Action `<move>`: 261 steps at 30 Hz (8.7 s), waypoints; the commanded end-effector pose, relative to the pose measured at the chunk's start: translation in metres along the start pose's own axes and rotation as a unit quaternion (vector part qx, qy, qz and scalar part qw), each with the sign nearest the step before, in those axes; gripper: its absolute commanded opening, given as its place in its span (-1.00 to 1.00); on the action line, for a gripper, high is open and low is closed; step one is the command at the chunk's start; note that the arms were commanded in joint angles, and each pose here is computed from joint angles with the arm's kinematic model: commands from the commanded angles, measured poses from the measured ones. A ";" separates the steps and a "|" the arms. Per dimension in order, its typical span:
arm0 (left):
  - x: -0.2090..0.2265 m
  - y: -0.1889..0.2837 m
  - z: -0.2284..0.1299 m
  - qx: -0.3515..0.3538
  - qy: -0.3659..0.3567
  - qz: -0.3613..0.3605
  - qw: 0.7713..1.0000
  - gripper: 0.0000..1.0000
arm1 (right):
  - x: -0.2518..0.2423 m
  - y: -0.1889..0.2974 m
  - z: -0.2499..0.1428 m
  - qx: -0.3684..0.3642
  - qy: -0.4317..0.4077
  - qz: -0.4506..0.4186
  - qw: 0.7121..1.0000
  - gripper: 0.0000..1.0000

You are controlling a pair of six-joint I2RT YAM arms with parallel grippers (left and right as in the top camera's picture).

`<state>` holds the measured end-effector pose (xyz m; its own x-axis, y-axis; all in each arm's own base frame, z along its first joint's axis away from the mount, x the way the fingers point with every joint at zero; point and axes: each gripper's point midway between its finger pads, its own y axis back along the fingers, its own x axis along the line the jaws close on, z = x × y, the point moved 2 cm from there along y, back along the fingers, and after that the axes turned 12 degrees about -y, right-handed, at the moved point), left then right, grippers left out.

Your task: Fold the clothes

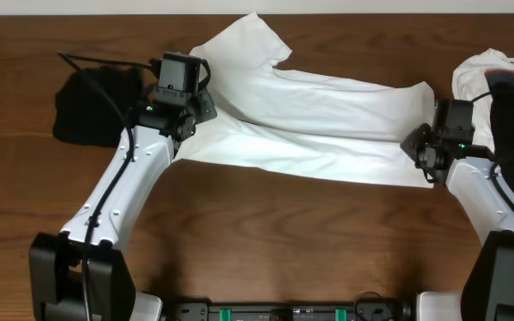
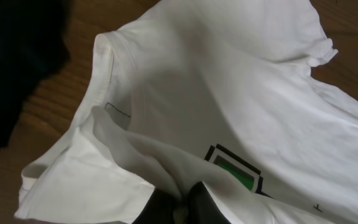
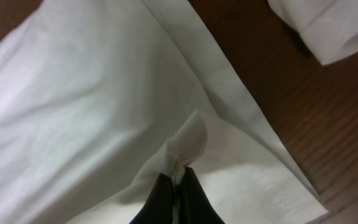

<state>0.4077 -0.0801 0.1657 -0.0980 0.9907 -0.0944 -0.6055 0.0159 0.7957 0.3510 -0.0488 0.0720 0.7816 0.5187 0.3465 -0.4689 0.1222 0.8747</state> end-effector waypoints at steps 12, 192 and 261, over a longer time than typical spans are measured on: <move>0.001 -0.048 -0.012 0.029 -0.014 0.022 0.999 -0.88 | 0.001 -0.017 0.005 -0.018 -0.005 -0.006 1.000 -0.92; 0.131 -0.093 -0.078 0.214 0.025 0.075 0.974 -0.30 | -0.066 -0.051 -0.085 0.226 0.240 -0.076 0.941 -0.63; 0.106 -0.061 -0.182 0.438 0.084 0.140 0.884 -0.70 | -0.097 -0.044 -0.065 0.225 0.213 -0.140 0.941 -0.56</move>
<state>0.3097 -0.0082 0.0154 -0.2925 0.9532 0.0766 0.2097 -0.0143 0.9777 0.3118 -0.0238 0.0135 0.5140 0.8332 0.2038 -0.1583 -0.1413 0.9772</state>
